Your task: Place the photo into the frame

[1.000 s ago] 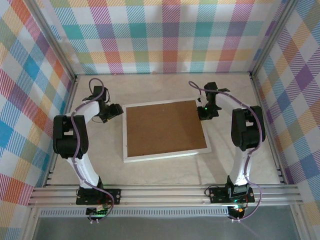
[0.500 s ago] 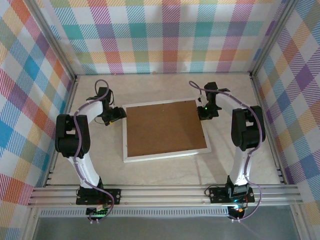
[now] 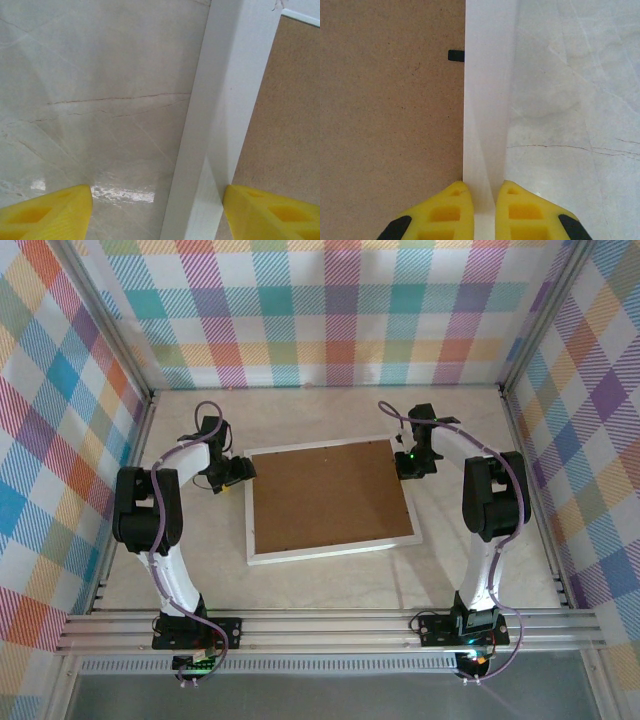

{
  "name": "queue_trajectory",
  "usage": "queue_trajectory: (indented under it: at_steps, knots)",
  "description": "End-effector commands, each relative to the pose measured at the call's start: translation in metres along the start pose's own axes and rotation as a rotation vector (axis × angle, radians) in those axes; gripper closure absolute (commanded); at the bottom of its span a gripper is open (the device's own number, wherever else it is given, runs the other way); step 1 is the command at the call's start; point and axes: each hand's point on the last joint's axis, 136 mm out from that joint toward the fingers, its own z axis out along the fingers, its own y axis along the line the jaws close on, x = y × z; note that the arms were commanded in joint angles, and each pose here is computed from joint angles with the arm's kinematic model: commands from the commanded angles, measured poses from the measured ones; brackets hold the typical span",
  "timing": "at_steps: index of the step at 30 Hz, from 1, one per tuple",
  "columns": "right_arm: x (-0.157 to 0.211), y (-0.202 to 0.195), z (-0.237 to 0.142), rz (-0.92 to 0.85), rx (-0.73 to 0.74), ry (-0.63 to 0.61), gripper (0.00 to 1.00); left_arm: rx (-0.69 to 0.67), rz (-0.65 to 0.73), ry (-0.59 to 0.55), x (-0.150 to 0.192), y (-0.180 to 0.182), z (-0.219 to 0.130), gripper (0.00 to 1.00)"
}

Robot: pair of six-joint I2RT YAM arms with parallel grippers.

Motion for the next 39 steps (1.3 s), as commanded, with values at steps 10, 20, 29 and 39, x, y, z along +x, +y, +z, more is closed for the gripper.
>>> queue_trajectory:
  at_steps: [10, 20, 29, 39]
  knots:
    - [0.006, 0.0, 0.023, 0.027, -0.031, 0.046, 1.0, -0.065, -0.007, 0.15, 0.051, 0.008, 0.05, 0.29]
    - [0.009, 0.021, 0.027, 0.027, -0.092, 0.061, 1.0, -0.084, 0.029, 0.191, 0.054, -0.007, 0.052, 0.31]
    - [0.012, 0.008, 0.028, 0.067, -0.027, 0.084, 1.0, -0.005, 0.034, 0.162, 0.039, -0.036, 0.038, 0.29]
    - [0.016, -0.006, 0.027, 0.124, 0.008, 0.091, 1.0, 0.081, 0.016, -0.118, -0.019, -0.056, -0.063, 0.16]
